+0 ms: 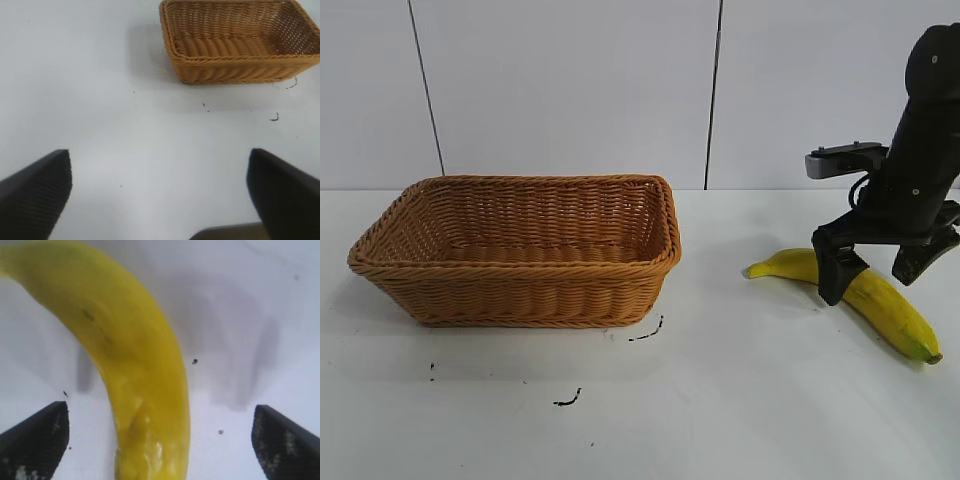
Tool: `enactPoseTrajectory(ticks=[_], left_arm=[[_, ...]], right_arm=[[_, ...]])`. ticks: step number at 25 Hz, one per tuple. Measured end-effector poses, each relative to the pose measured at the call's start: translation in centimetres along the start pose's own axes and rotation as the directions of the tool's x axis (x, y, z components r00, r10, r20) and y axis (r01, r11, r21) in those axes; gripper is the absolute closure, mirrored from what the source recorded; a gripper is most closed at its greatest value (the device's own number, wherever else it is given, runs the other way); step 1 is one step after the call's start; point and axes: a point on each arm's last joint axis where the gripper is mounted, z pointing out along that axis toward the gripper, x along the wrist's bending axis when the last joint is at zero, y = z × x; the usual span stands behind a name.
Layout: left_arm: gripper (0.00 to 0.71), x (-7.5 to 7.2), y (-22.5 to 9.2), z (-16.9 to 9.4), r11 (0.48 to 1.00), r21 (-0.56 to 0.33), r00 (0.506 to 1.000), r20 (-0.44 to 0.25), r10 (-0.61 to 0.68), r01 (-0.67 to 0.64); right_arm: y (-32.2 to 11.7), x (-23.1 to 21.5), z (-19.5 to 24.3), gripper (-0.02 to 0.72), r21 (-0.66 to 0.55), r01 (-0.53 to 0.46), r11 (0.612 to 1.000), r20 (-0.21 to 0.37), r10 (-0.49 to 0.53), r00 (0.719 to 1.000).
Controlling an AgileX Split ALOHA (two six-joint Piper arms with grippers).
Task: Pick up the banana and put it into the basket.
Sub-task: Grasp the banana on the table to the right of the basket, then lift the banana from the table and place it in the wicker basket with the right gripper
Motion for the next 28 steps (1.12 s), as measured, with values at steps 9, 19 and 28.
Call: enactPoseTrajectory(ticks=[9, 19, 28], left_arm=[[0.020, 0.0, 0.0, 0.0, 1.000, 0.000, 1.000, 0.000, 0.000, 0.000], [0.020, 0.0, 0.0, 0.0, 1.000, 0.000, 1.000, 0.000, 0.000, 0.000], [0.020, 0.0, 0.0, 0.0, 1.000, 0.000, 1.000, 0.000, 0.000, 0.000]], right_arm=[[-0.3, 0.0, 0.8, 0.055, 0.034, -0.004, 0.999, -0.006, 0.004, 1.000], [-0.4, -0.2, 0.6, 0.402, 0.060, -0.014, 0.998, 0.018, 0.013, 1.000], [1.4, -0.6, -6.8, 0.402, 0.030, -0.036, 0.999, 0.018, 0.036, 0.999]])
